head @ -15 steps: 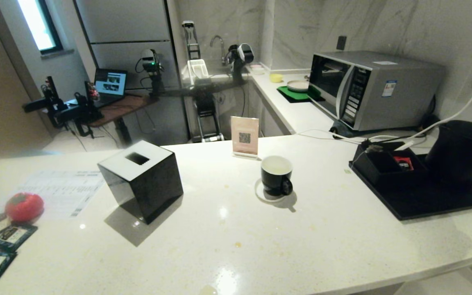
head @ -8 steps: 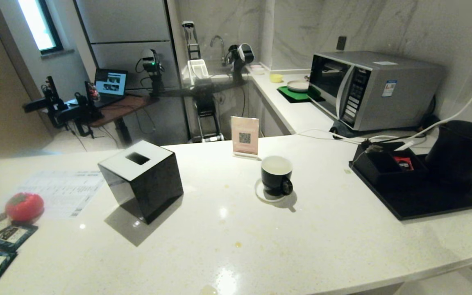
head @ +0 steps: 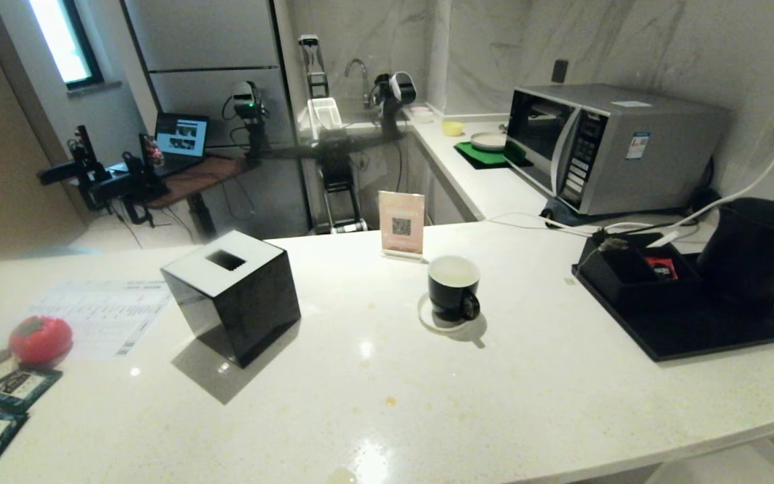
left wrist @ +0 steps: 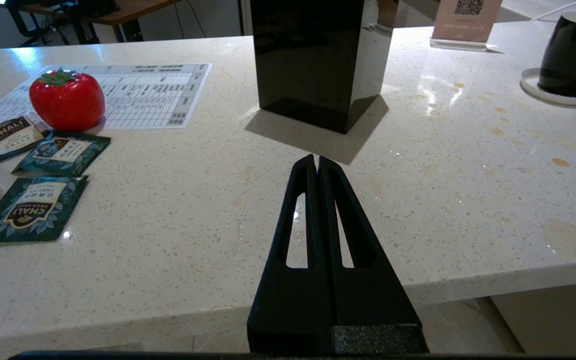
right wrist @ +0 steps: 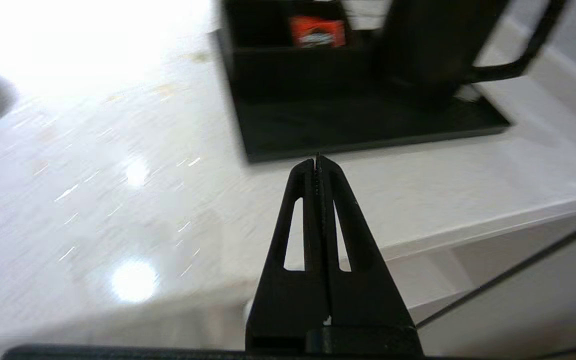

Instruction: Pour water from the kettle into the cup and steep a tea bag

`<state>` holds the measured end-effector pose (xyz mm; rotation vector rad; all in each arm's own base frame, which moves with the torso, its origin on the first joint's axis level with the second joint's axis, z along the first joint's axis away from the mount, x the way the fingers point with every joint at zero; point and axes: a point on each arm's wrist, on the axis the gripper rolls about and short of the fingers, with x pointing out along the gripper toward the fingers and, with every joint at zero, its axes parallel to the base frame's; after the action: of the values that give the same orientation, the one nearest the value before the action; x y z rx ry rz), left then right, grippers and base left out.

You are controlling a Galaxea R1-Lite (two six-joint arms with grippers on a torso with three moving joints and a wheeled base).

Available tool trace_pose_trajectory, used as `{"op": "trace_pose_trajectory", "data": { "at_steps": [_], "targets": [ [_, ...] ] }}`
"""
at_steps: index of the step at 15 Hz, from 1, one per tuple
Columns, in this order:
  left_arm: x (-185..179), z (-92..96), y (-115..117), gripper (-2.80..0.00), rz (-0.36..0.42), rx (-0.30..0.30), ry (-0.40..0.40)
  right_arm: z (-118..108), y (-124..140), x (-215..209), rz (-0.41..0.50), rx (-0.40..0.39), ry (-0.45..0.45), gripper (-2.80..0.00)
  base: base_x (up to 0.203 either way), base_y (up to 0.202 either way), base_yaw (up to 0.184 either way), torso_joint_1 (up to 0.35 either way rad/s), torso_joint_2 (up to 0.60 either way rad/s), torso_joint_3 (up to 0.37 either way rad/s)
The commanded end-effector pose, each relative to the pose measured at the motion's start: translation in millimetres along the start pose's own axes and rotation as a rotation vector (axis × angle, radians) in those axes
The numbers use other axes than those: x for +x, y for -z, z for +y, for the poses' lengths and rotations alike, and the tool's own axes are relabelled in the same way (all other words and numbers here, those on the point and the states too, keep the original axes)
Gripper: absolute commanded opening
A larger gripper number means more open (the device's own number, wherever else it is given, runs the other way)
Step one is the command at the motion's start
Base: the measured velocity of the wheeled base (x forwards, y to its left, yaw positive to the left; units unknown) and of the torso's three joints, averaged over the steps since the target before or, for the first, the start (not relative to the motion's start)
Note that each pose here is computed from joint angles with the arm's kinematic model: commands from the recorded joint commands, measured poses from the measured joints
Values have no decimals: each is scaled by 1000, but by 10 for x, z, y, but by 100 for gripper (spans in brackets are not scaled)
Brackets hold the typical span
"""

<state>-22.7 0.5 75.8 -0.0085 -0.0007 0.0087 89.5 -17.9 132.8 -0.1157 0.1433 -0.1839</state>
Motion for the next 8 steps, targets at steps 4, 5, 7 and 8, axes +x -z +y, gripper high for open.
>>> {"op": "trace_pose_trajectory", "data": {
  "at_steps": [4, 5, 7, 8],
  "targets": [
    [1, 0, -1, -280, 1, -1, 0, 54, 209, -629, -92, -15, -71, -280, 0, 0, 0, 0, 0, 0],
    [1, 0, -1, -280, 1, -1, 0, 53, 280, -730, -110, -16, -77, -280, 0, 0, 0, 0, 0, 0],
    [1, 0, -1, -280, 1, -1, 0, 46, 420, -885, -146, -16, -81, -280, 0, 0, 0, 0, 0, 0],
    [1, 0, -1, -280, 1, -1, 0, 38, 483, -956, -181, -9, -77, -280, 0, 0, 0, 0, 0, 0]
  ]
}}
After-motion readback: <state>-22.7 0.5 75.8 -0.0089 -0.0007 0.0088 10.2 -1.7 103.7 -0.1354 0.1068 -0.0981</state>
